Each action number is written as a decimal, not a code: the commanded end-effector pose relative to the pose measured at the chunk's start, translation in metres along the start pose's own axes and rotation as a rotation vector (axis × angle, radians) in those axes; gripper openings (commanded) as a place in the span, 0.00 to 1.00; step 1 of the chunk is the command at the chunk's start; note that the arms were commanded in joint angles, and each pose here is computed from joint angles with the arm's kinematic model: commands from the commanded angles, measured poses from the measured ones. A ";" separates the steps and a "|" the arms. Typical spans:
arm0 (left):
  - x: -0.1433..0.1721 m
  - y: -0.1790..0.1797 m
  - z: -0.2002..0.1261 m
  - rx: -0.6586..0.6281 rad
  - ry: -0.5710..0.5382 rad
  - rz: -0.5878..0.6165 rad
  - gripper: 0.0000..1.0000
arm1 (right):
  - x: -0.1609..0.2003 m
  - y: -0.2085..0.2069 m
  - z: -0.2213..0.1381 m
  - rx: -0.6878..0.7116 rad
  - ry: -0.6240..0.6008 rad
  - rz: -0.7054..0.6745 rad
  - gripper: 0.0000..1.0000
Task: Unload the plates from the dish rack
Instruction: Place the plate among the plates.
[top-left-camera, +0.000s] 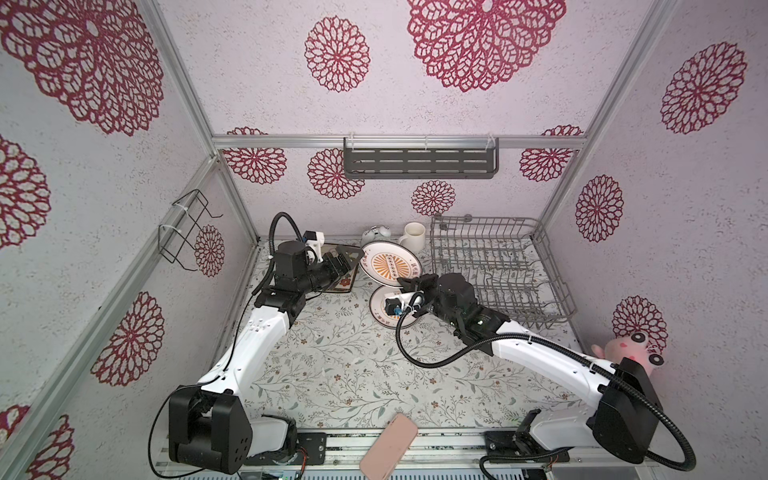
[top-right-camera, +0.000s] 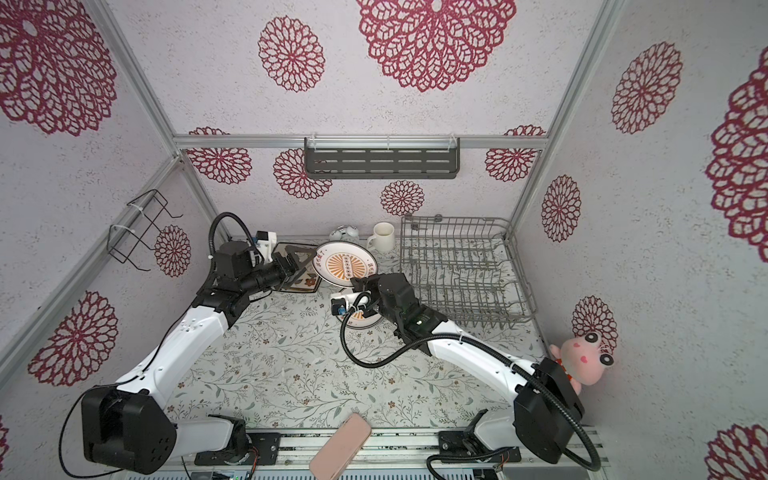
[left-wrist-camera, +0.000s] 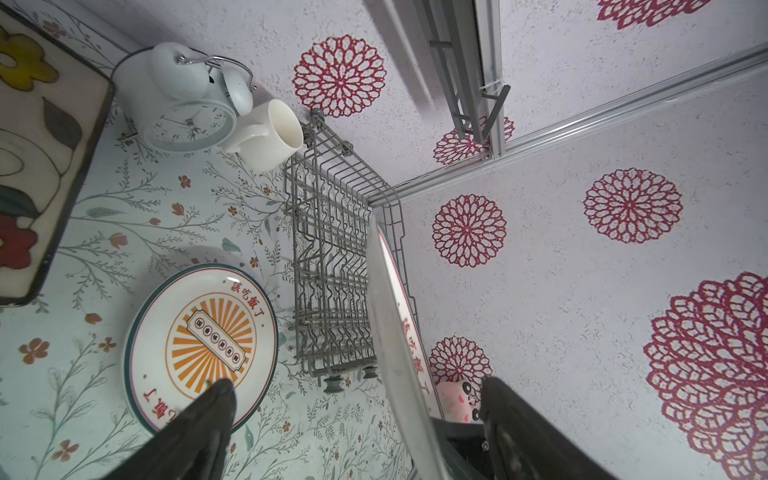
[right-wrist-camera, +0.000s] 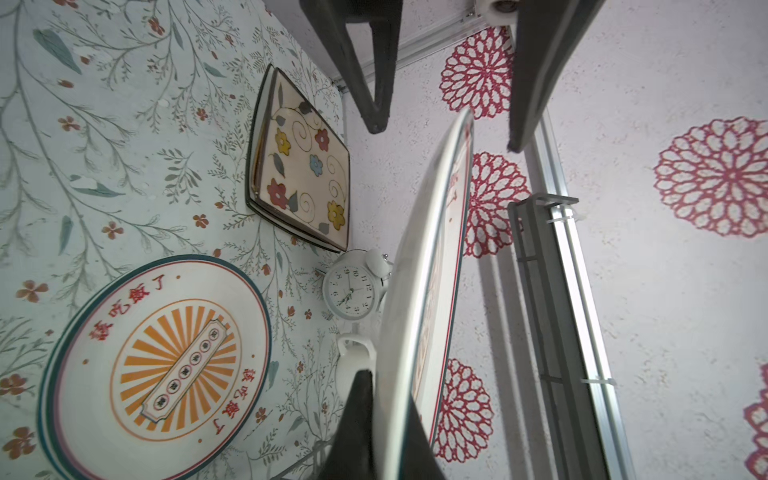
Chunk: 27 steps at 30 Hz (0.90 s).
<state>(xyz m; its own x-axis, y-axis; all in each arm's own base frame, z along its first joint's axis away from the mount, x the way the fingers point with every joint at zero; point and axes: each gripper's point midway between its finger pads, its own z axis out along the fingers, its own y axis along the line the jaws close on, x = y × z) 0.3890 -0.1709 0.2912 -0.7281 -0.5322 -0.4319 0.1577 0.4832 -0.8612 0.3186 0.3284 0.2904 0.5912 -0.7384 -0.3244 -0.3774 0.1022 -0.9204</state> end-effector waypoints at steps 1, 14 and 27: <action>0.002 -0.005 0.002 0.039 0.009 -0.008 0.90 | -0.015 -0.038 -0.002 0.166 -0.005 -0.083 0.00; 0.012 0.003 0.009 0.053 0.043 -0.042 0.48 | -0.021 -0.018 0.018 0.123 0.034 -0.177 0.00; 0.026 0.027 0.027 0.016 0.095 -0.087 0.21 | -0.026 -0.018 0.030 0.133 0.024 -0.222 0.00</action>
<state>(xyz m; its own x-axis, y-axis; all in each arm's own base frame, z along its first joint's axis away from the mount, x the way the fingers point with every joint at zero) 0.3919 -0.1854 0.2459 -0.7968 -0.5140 -0.3177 0.0740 0.4387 -0.8956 0.3277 0.3609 0.2563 0.6231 -0.7751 -0.1049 -0.2544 -0.0740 -0.9643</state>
